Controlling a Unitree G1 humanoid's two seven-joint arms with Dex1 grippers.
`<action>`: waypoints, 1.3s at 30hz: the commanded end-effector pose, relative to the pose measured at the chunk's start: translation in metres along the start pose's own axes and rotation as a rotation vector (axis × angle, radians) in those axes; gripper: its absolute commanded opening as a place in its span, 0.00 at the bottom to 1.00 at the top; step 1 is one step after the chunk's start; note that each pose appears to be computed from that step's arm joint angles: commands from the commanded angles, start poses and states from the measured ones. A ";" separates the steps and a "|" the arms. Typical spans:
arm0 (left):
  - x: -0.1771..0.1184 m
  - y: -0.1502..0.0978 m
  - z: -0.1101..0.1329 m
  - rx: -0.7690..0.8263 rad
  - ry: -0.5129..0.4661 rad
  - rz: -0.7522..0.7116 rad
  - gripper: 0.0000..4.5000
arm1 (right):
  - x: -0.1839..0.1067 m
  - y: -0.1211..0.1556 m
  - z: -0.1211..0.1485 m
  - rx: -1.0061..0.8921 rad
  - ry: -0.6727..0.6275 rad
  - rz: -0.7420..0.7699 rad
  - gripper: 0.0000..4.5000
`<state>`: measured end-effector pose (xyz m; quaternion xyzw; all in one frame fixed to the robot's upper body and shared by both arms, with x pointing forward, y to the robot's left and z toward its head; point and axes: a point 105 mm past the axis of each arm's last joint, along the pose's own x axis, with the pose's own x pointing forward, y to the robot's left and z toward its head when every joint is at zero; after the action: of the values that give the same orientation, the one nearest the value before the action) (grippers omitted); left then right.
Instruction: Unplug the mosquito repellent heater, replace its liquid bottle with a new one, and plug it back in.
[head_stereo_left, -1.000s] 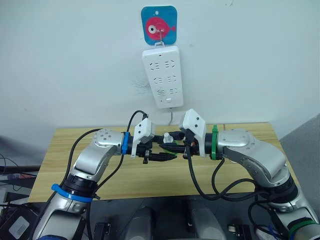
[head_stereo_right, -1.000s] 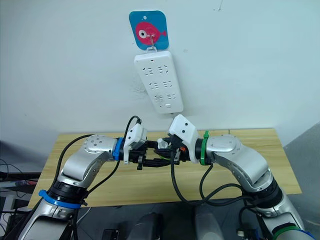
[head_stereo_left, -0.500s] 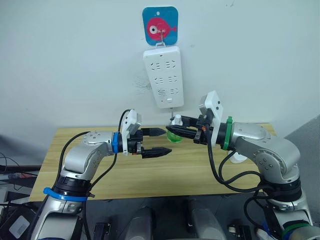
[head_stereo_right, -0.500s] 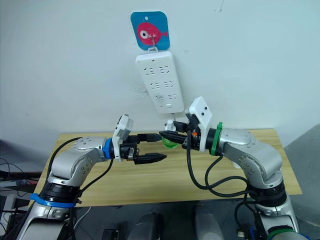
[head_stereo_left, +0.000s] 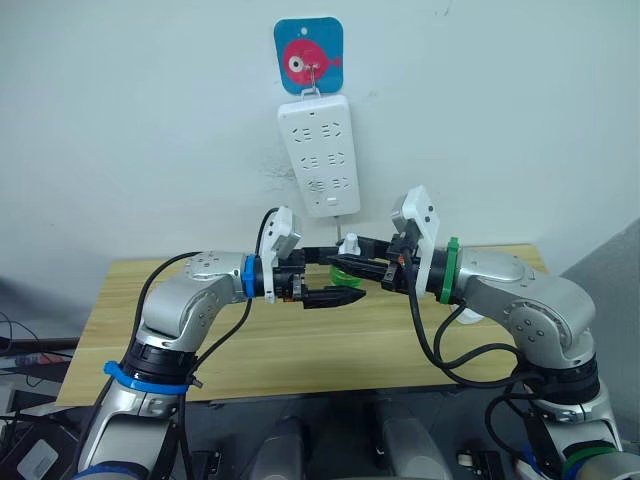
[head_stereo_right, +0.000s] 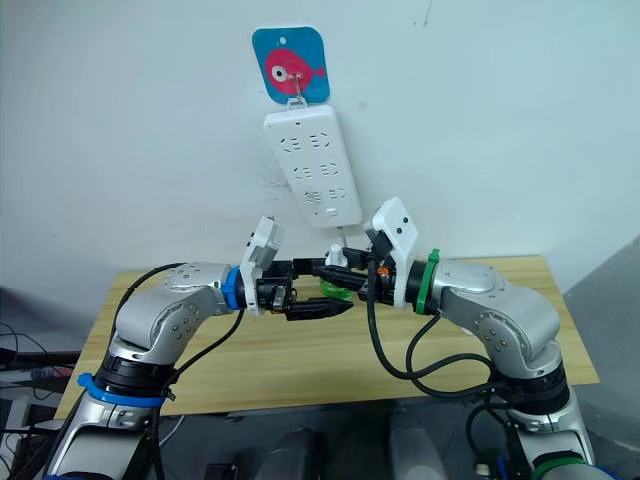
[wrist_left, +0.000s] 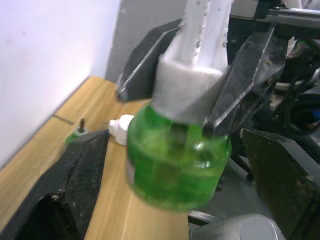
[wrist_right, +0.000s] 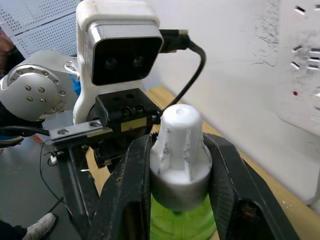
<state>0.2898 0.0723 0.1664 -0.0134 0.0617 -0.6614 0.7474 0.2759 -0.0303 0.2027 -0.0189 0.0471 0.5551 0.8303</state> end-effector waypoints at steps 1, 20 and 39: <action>0.004 -0.004 0.010 0.065 -0.008 -0.033 0.73 | 0.000 0.011 0.010 -0.040 -0.035 0.031 0.25; 0.003 -0.020 0.003 0.105 0.043 -0.193 0.52 | -0.006 0.031 0.008 -0.185 0.129 0.506 0.25; 0.016 0.006 -0.003 0.187 -0.108 0.083 0.52 | -0.044 0.011 0.015 -0.254 -0.040 -0.134 0.70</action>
<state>0.2967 0.0589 0.1544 0.0130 -0.0154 -0.6401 0.7681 0.2550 -0.0723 0.2120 -0.0981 -0.0022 0.5296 0.8425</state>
